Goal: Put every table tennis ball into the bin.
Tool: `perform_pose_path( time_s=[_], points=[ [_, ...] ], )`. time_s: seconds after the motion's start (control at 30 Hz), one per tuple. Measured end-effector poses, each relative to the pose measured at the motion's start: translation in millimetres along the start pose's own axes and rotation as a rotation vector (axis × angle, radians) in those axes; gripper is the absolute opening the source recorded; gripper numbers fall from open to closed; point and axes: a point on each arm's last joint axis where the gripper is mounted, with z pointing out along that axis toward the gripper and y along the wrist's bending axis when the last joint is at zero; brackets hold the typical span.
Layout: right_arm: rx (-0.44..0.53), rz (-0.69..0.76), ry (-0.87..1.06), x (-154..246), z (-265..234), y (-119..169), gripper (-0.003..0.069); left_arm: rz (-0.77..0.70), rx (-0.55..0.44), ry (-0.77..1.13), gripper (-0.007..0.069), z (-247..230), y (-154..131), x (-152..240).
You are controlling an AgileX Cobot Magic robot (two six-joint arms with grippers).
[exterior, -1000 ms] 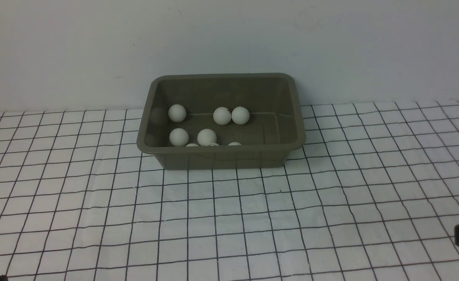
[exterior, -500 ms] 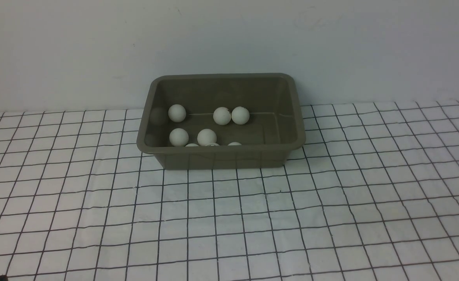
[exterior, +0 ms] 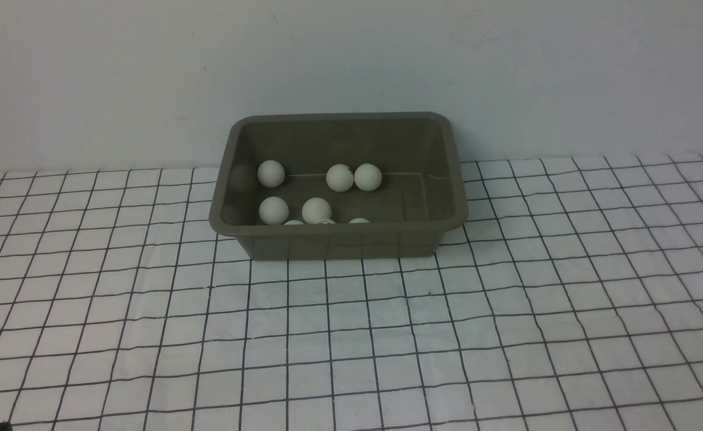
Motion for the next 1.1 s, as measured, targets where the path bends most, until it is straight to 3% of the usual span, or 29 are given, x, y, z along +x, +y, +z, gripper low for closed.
perform_pose_path(
  time_s=[0.43,1.1],
  points=[
    [0.022,0.001,-0.007,38,10,3,-0.0010,-0.001,0.000,0.000,-0.0004,0,0,0],
    [0.042,0.019,-0.056,37,11,2,-0.0010,-0.001,0.000,0.000,-0.0004,0,0,0]
  ],
)
